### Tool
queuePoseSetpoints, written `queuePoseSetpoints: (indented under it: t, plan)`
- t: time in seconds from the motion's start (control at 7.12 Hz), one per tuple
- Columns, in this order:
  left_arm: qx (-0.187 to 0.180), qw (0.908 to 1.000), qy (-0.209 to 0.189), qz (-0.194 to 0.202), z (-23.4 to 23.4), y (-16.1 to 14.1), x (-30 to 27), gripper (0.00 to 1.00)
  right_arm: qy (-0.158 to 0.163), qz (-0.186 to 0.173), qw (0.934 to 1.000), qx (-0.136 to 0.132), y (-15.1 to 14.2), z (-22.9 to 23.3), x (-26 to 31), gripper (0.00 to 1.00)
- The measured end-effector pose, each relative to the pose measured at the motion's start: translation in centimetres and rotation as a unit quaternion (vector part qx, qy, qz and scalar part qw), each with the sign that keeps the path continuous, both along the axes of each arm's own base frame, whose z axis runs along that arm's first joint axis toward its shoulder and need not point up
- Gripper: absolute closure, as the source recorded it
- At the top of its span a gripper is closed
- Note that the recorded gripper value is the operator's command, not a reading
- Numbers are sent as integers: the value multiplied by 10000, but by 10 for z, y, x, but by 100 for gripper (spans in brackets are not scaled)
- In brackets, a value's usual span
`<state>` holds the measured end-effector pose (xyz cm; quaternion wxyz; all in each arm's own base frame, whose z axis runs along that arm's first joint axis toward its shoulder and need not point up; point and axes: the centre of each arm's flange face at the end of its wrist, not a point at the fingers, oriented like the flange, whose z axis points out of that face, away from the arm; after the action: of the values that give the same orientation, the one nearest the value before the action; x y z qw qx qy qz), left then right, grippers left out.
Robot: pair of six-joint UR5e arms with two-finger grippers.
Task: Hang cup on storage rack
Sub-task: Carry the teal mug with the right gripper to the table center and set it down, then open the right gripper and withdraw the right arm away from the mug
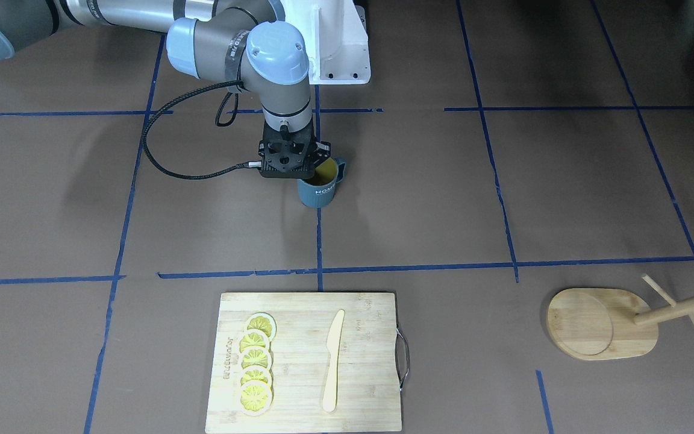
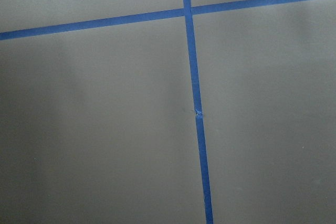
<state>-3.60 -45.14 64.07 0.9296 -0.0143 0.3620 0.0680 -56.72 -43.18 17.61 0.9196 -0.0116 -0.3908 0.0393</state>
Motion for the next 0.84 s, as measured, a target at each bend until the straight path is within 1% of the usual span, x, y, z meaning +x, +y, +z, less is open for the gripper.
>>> queuePoseSetpoints:
  t: [0.28, 0.42, 0.56, 0.7, 0.84]
  plan:
    - [7, 10000, -3, 0, 0, 0, 0, 0, -128, 42, 9999, 53, -4, -17, 7, 0]
    - [23, 10000, -9, 0, -1, 0, 0, 0, -241, 70, 9996, 97, -13, -27, 23, 0]
    - [50, 10000, -16, -2, -3, 0, 0, 0, -336, 60, 9993, 149, -32, -33, 50, 0]
    - [75, 10000, -26, -8, -6, -1, 0, 0, -338, -15, 9991, 248, -59, -30, 82, 0]
    - [94, 10000, -23, -18, -8, -3, 1, 0, -273, -131, 9988, 394, -90, -14, 119, 0]
